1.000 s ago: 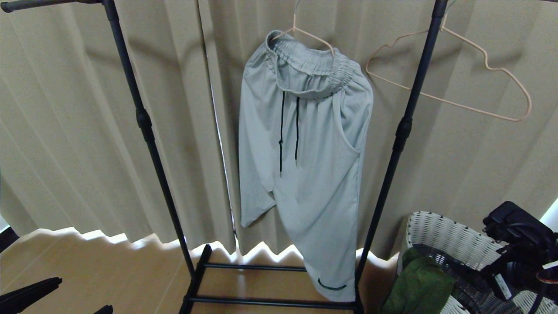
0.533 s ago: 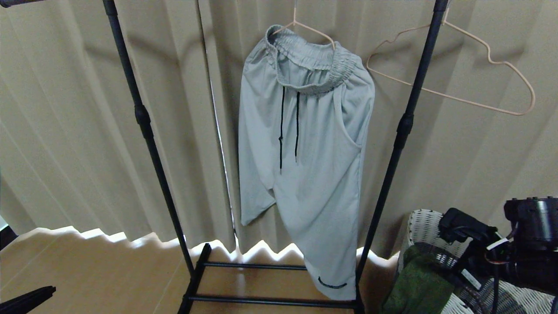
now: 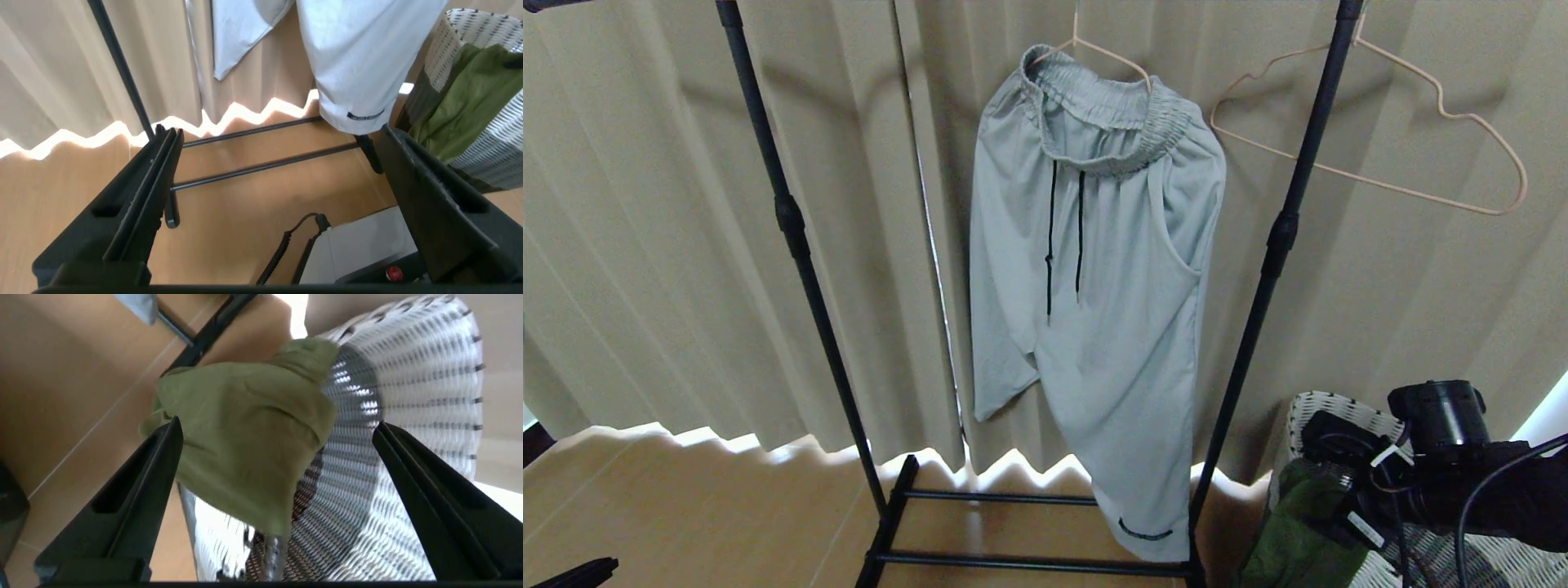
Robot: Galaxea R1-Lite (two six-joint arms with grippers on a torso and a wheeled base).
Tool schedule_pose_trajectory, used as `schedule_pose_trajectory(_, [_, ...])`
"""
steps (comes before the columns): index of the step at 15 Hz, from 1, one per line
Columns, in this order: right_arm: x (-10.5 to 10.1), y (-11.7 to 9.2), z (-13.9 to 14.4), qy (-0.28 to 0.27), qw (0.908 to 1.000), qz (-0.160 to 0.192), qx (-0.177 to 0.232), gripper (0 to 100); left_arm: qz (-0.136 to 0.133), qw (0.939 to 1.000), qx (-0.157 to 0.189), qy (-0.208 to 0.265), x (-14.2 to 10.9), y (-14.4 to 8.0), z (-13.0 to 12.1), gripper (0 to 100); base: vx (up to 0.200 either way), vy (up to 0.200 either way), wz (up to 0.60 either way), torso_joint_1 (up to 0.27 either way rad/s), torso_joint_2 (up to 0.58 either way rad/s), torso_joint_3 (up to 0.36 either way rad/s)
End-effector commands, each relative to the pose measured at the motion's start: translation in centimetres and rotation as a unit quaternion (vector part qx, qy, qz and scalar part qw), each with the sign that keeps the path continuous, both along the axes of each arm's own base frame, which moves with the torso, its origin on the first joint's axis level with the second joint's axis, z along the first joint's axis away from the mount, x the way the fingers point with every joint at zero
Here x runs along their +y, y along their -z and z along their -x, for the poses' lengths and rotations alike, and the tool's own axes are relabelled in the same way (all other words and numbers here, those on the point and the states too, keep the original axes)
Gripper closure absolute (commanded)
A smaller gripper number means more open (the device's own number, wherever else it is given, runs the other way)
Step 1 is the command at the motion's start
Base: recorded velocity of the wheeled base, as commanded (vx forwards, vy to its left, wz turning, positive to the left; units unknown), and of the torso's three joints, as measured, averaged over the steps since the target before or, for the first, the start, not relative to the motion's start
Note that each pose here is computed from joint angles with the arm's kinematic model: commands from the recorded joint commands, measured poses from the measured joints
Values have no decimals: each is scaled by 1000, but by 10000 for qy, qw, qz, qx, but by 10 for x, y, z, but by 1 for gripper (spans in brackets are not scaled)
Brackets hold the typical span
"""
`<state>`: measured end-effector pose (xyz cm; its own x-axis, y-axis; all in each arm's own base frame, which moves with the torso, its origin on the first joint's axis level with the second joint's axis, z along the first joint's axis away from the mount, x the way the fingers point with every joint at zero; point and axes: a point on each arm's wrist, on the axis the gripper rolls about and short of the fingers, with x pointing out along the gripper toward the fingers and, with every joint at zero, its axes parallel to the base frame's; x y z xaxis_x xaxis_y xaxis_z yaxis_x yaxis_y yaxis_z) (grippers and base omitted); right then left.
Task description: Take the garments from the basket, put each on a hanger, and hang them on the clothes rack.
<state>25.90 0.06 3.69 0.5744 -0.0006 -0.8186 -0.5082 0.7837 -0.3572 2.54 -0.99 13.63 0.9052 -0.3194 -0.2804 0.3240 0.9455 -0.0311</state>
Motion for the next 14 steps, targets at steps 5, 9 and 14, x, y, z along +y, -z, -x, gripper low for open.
schedule_pose_trajectory(5, [-13, 22, -17, 253, 9993, 39, 276, 0, -15, 10000, 18, -6, 0, 3, 1, 0, 0, 0, 0, 0, 0, 0])
schedule_pose_trajectory(9, [-13, 25, -21, 253, 9993, 39, 284, 0, -25, 10000, 23, 4, 0, 3, 0, 0, 0, 0, 0, 0, 0, 0])
schedule_pose_trajectory(14, [-14, 27, -23, 309, 9990, 98, 308, 100, -22, 10000, 16, -4, 0, 3, 1, 0, 0, 0, 0, 0, 0, 0])
